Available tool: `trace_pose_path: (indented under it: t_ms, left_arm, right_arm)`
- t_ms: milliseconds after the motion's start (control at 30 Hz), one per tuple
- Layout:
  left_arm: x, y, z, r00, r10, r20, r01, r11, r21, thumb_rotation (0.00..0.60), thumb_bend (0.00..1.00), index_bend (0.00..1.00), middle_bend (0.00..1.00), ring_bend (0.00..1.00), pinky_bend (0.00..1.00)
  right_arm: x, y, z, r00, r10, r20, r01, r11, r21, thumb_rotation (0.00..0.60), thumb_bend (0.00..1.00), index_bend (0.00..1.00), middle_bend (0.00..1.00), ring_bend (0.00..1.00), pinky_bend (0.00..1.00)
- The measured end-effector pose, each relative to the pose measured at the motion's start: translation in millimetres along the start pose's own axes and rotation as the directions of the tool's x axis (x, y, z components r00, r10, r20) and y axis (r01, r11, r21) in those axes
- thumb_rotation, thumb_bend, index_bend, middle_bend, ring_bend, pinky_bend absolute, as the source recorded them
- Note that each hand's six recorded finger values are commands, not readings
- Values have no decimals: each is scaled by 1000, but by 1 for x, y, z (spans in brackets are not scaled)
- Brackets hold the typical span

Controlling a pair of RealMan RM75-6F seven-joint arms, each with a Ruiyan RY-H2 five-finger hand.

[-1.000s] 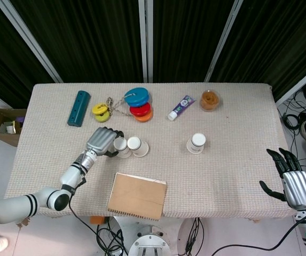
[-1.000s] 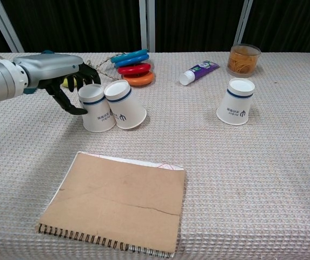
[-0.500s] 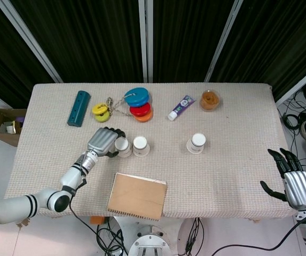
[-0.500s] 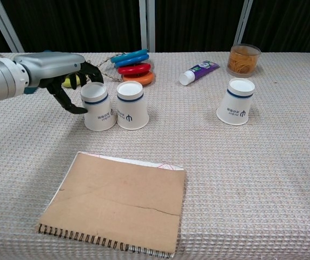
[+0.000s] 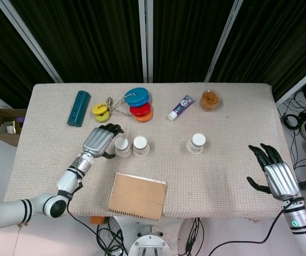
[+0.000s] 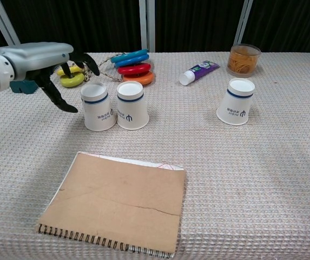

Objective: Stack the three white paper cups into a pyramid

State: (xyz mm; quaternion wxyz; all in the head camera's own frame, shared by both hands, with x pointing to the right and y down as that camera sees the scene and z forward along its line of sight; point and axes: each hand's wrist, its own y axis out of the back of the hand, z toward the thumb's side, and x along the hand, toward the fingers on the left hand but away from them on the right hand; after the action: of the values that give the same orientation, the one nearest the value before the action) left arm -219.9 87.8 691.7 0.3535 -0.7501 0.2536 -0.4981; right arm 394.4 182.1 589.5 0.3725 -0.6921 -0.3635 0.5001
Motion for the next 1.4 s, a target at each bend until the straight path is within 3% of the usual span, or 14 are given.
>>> trace_pose_path:
  t_ms: [300, 633, 833, 967, 1067, 1200, 1400]
  left_arm:
    - [-58, 24, -45, 990, 112, -90, -113, 993, -13, 600, 119, 228, 155, 145, 274]
    - [-111, 25, -75, 977, 147, -157, -153, 988, -27, 600, 115, 228, 155, 145, 274]
    - [-132, 26, -88, 968, 157, -195, -166, 986, -28, 600, 115, 228, 155, 145, 274]
    - [-141, 27, -96, 961, 163, -222, -175, 984, -33, 600, 115, 228, 155, 145, 274]
    - [-148, 27, -102, 956, 168, -241, -181, 983, -34, 600, 115, 228, 155, 145, 274]
    - [-158, 26, -109, 948, 173, -266, -189, 981, -37, 600, 115, 228, 155, 145, 274]
    - [-170, 23, -114, 945, 168, -281, -183, 983, -29, 600, 115, 228, 155, 145, 274]
  right_arm:
    - [-86, -19, 38, 987, 145, -76, -135, 984, 117, 600, 224, 61, 158, 26, 125]
    - [-159, -60, 83, 957, 269, -106, -244, 948, 207, 600, 244, 68, 175, 26, 130]
    - [-175, -70, 88, 951, 294, -95, -264, 934, 242, 600, 284, 143, 227, 39, 149]
    - [-180, -74, 91, 949, 300, -93, -268, 928, 260, 600, 358, 325, 352, 127, 206]
    - [-182, -76, 92, 951, 294, -95, -259, 926, 276, 600, 393, 401, 391, 155, 229]
    - [-181, -70, 94, 956, 275, -106, -237, 931, 278, 600, 399, 428, 404, 156, 231]
    - [-175, -42, 113, 963, 211, -167, -166, 954, 251, 600, 399, 432, 406, 156, 231]
